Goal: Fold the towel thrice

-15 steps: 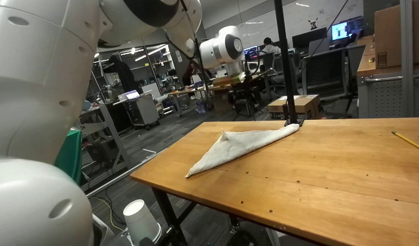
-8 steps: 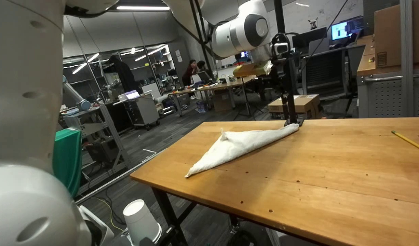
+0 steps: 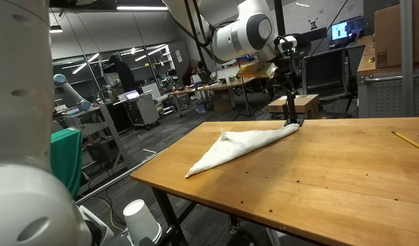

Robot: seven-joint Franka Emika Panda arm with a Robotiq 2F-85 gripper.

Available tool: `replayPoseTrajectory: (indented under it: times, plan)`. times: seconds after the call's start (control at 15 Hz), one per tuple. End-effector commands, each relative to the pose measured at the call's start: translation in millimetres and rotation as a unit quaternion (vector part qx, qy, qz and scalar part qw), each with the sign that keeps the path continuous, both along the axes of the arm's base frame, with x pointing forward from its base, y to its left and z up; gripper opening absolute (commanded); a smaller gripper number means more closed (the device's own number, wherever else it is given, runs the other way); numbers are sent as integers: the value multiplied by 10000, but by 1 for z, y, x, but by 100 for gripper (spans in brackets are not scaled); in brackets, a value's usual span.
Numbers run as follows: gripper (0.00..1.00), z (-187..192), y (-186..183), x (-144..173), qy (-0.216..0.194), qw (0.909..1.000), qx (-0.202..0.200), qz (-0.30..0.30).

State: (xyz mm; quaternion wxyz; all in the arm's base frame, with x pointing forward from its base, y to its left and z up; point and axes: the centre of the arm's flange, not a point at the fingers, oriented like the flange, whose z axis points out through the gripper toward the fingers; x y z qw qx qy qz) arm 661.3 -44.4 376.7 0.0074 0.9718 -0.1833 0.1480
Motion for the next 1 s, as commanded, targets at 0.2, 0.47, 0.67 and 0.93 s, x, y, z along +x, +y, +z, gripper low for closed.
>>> replayPoseTrajectory:
  times: [0.2, 0.47, 0.67, 0.93]
  plan:
    - [100, -23, 22, 7, -50, 9996, -122, -263]
    - [100, -44, 41, 24, 149, 9996, -128, -198]
    - [100, -49, 58, 40, 201, 9996, -162, -102]
    - [100, -47, 72, 66, 172, 9996, -216, -1]
